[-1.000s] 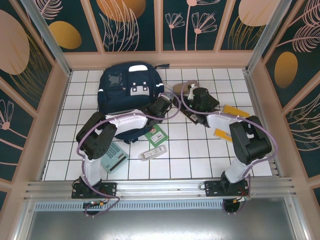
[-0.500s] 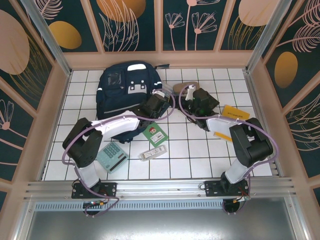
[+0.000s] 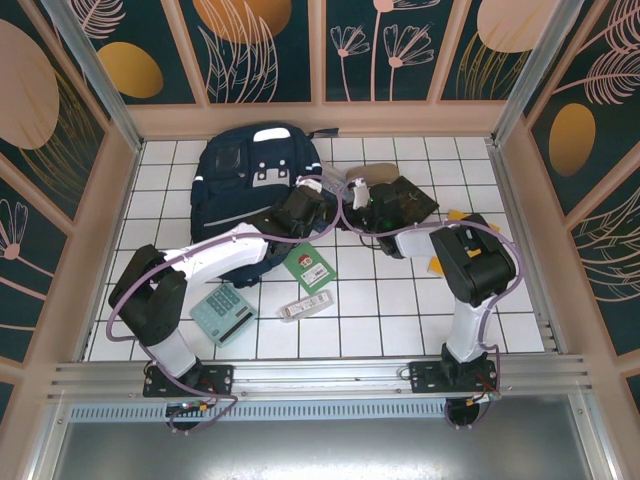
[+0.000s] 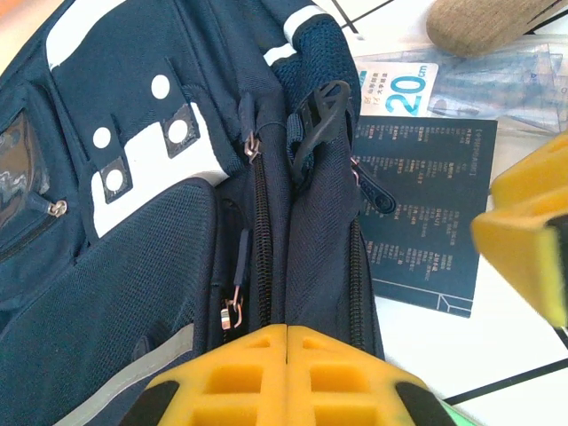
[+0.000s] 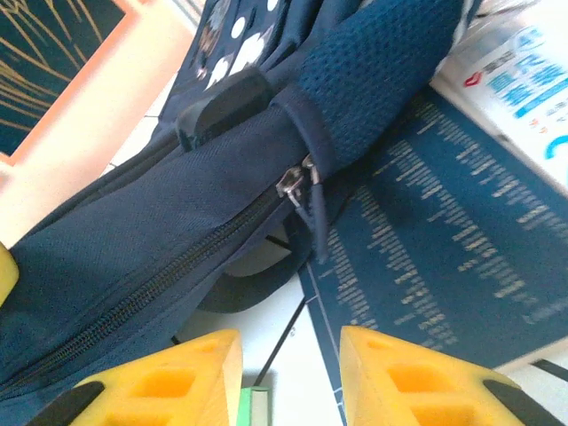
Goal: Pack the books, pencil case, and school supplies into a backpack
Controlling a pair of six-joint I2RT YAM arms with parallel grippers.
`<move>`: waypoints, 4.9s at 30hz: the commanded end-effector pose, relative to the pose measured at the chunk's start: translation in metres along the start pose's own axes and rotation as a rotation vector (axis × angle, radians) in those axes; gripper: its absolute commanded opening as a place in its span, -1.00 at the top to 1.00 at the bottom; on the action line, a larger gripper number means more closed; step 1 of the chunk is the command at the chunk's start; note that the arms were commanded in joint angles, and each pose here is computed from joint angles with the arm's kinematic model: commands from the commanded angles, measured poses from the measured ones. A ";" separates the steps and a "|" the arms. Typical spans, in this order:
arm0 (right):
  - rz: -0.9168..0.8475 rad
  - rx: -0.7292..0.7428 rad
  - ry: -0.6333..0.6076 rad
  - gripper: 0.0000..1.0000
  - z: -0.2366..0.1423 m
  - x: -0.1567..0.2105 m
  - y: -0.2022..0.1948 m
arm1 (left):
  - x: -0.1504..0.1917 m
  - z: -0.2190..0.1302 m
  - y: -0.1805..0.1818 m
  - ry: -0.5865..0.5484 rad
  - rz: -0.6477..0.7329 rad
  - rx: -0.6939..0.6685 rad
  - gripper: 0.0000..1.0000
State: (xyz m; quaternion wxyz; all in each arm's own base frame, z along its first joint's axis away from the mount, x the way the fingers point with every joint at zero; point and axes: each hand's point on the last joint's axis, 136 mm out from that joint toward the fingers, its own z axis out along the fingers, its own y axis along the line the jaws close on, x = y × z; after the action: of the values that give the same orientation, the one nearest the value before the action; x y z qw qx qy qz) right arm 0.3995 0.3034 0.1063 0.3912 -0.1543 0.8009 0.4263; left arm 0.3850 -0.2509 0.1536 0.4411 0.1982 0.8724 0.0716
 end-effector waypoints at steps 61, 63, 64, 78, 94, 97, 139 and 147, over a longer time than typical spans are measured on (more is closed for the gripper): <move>-0.025 -0.143 -0.025 0.29 0.042 -0.018 0.003 | -0.041 -0.026 0.012 -0.092 -0.063 0.021 1.00; -0.021 -0.144 -0.018 0.32 0.045 -0.015 0.001 | -0.041 -0.026 0.012 -0.093 -0.064 0.024 1.00; -0.020 -0.145 -0.018 0.34 0.047 -0.014 0.000 | -0.041 -0.027 0.011 -0.092 -0.064 0.024 1.00; -0.009 -0.122 -0.014 0.35 0.055 -0.010 -0.007 | -0.041 -0.024 0.011 -0.088 -0.065 0.029 1.00; -0.029 -0.057 -0.018 0.34 0.075 -0.007 -0.019 | -0.042 -0.027 0.010 -0.085 -0.070 0.039 1.00; -0.031 -0.058 -0.014 0.40 0.076 -0.006 -0.019 | -0.043 -0.027 0.010 -0.087 -0.069 0.039 1.00; -0.145 -0.053 -0.003 0.90 0.037 -0.002 0.026 | -0.041 0.004 0.024 -0.062 -0.250 0.092 1.00; -0.089 -0.088 0.001 0.43 0.052 -0.011 0.023 | -0.053 -0.021 0.031 -0.079 -0.256 0.126 1.00</move>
State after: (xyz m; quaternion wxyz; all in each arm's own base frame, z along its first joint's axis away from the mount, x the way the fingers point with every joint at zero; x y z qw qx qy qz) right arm 0.4116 0.3517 0.1079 0.4088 -0.2096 0.7782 0.4282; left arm 0.3981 -0.2428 0.1568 0.4145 0.1408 0.8990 -0.0147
